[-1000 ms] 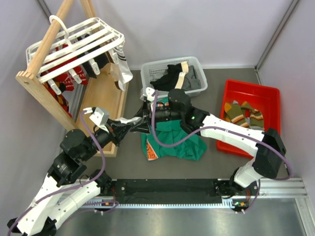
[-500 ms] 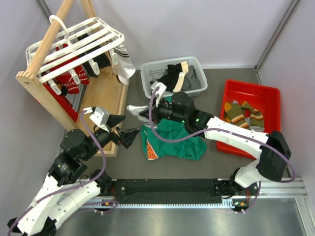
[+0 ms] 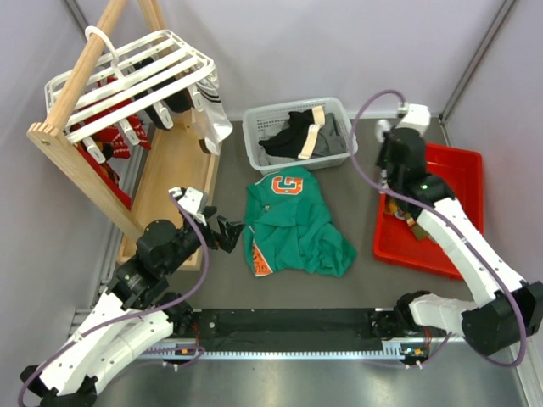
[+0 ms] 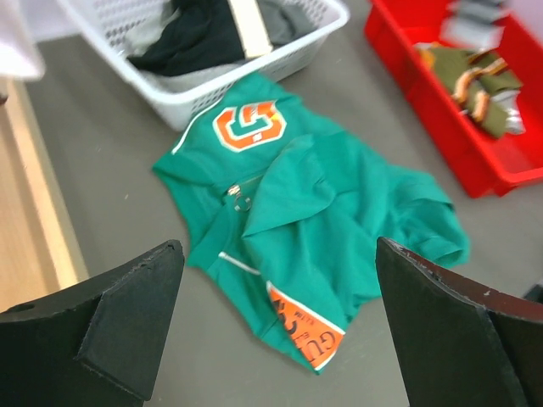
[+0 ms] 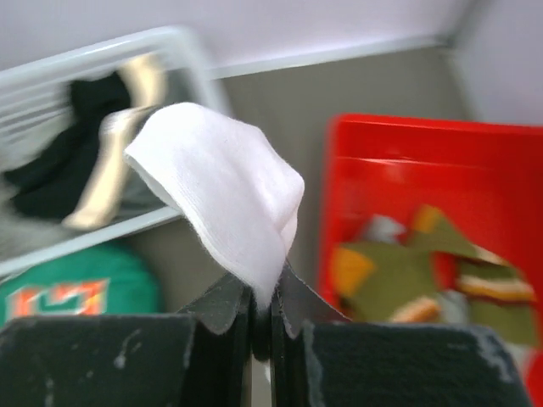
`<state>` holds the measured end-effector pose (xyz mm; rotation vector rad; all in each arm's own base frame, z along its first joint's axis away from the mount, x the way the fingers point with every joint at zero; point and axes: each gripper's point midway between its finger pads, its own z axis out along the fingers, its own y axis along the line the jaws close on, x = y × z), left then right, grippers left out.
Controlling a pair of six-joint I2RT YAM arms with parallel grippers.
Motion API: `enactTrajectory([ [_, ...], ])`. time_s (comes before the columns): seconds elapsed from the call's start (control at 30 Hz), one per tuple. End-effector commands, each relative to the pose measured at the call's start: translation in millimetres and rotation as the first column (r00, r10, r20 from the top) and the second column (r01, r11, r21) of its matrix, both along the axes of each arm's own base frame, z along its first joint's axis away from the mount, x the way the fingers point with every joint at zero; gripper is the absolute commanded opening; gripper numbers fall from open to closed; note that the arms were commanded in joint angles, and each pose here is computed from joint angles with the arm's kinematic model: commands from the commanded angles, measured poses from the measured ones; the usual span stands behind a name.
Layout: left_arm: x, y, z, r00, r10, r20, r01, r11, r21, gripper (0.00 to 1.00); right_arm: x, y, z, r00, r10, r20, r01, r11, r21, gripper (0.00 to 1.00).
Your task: Remove the socks clipped to the hanger
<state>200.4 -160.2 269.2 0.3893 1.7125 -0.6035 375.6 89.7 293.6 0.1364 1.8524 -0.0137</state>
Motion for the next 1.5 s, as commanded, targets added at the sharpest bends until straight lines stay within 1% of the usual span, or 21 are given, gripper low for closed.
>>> enactTrajectory([
  [0.0,13,4,-5,0.998,0.060,0.032,-0.060,0.998,0.006,0.99,-23,-98,2,0.943,-0.332,-0.025,0.329,0.941,-0.080,0.00],
  [0.1,13,2,-7,0.999,0.048,0.022,-0.048,0.999,0.008,0.99,-26,-130,-22,0.900,-0.424,-0.099,0.412,0.904,-0.118,0.03],
  [0.2,11,1,-9,0.999,0.037,0.022,-0.037,0.999,0.014,0.99,-28,-156,-49,0.850,-0.502,-0.159,0.478,0.863,-0.166,0.12],
  [0.23,11,1,-10,0.999,0.036,0.024,-0.037,0.999,0.017,0.99,-29,-166,-60,0.821,-0.541,-0.182,0.505,0.837,-0.208,0.21],
  [0.33,11,4,-11,0.999,0.048,0.024,-0.048,0.999,0.021,0.99,-35,-182,-62,0.766,-0.613,-0.195,0.556,0.783,-0.278,0.37],
  [0.4,11,5,-9,0.998,0.053,0.030,-0.053,0.998,0.017,0.99,-32,-182,-53,0.764,-0.612,-0.204,0.553,0.785,-0.281,0.45],
  [0.53,9,5,-8,0.998,0.048,0.039,-0.049,0.999,0.010,0.99,-15,-154,-32,0.848,-0.483,-0.218,0.452,0.874,-0.178,0.52],
  [0.7,9,7,-6,0.998,0.052,0.046,-0.053,0.999,0.010,0.99,0,-124,-39,0.919,-0.347,-0.187,0.348,0.937,-0.030,0.50],
  [0.77,8,6,-6,0.998,0.043,0.049,-0.043,0.999,0.009,0.99,8,-94,-40,0.960,-0.213,-0.182,0.227,0.972,0.060,0.48],
  [0.8,7,6,-5,0.998,0.038,0.054,-0.039,0.999,0.008,0.99,15,-65,-32,0.988,-0.069,-0.135,0.086,0.989,0.118,0.48],
  [0.87,5,4,-4,0.998,0.022,0.063,-0.023,1.000,0.008,0.99,19,-6,-15,0.984,0.174,-0.034,-0.168,0.977,0.130,0.48],
  [0.9,4,4,-3,0.997,0.016,0.069,-0.016,1.000,0.004,0.99,18,19,-12,0.959,0.282,0.001,-0.280,0.953,0.117,0.50],
  [0.93,4,4,-1,0.997,0.014,0.074,-0.015,1.000,0.002,0.99,21,56,8,0.924,0.368,0.101,-0.378,0.920,0.105,0.52],
  [0.97,4,4,-1,0.997,0.017,0.077,-0.018,1.000,0.001,0.99,21,71,16,0.904,0.406,0.136,-0.419,0.903,0.091,0.53],
  [1.0,4,5,-1,0.997,0.020,0.079,-0.021,1.000,0.001,0.99,20,96,36,0.851,0.487,0.195,-0.507,0.860,0.063,0.54],
  [1.07,4,6,0,0.996,0.028,0.082,-0.028,1.000,0.003,0.99,21,142,46,0.776,0.584,0.239,-0.609,0.793,0.036,0.56],
  [1.1,5,7,0,0.996,0.032,0.083,-0.033,0.999,0.002,0.99,23,157,66,0.736,0.616,0.281,-0.645,0.764,0.015,0.57],
  [1.17,6,8,1,0.995,0.038,0.087,-0.039,0.999,0.002,0.99,27,193,70,0.682,0.665,0.303,-0.699,0.715,0.005,0.57],
  [1.2,6,9,1,0.995,0.043,0.088,-0.043,0.999,0.003,0.99,26,206,91,0.637,0.688,0.347,-0.733,0.681,-0.005,0.59],
  [1.3,6,9,3,0.995,0.047,0.091,-0.047,0.999,0.003,0.99,22,246,116,0.519,0.731,0.443,-0.805,0.593,-0.036,0.61],
  [1.47,7,13,3,0.993,0.062,0.097,-0.063,0.998,0.002,0.99,18,291,149,0.343,0.739,0.580,-0.863,0.492,-0.117,0.67],
])
